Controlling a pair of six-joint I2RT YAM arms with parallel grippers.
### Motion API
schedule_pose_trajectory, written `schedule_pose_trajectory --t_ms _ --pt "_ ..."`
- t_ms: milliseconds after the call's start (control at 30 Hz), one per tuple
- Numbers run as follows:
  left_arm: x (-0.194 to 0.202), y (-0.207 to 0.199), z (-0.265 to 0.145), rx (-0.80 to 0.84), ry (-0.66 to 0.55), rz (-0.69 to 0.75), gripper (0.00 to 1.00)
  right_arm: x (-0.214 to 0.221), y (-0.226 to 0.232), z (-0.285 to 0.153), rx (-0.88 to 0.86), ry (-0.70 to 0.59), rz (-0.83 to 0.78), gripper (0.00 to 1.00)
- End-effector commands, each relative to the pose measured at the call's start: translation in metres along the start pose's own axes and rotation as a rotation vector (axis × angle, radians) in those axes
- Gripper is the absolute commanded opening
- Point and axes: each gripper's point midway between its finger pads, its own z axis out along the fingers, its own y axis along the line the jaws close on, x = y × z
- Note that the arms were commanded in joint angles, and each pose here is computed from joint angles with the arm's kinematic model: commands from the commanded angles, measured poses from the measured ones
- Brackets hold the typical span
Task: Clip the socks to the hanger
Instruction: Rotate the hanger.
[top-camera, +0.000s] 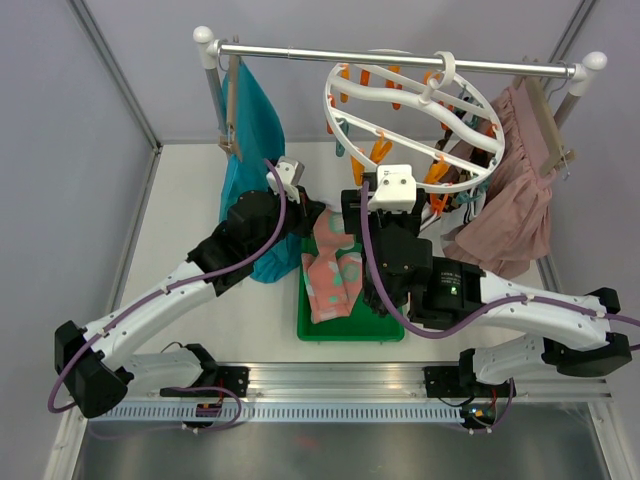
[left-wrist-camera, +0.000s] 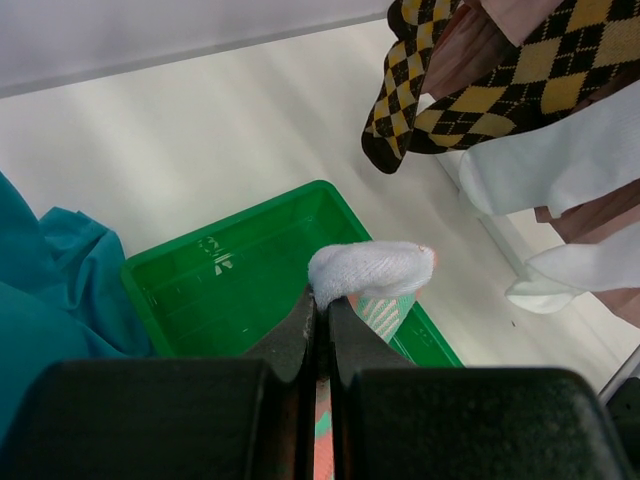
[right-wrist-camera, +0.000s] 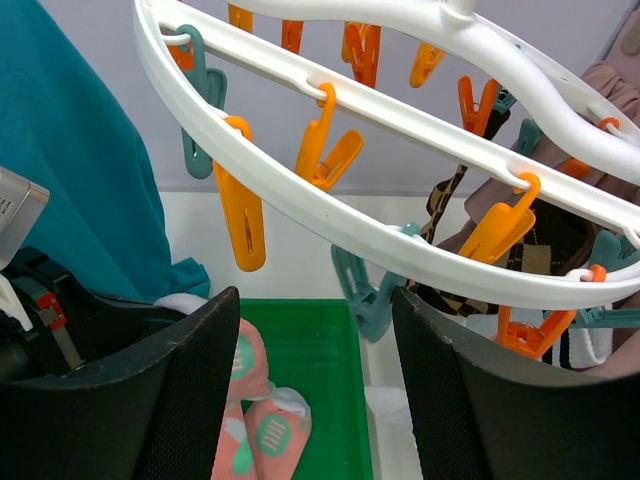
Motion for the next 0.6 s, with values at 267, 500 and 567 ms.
schedule_pose_trajectory --t_ms 267,500,567 --pt "-0.015 -0.0065 -0.0005 0.032 -0.036 0.01 0.02 -0.0035 -0.0501 -0.0091 0.255 0.037 0.008 0.71" --pt "-0.0153 -0.0069 -0.0004 0.034 -0.037 0.009 0.02 -0.0009 -0.0506 -0.0044 0.281 0.047 -0.038 0.71" --pt "-0.0153 -0.0068 -0.0004 0.034 -0.037 0.011 0.02 0.0005 -0.0515 -0.0018 0.301 0.05 -0.05 0.71"
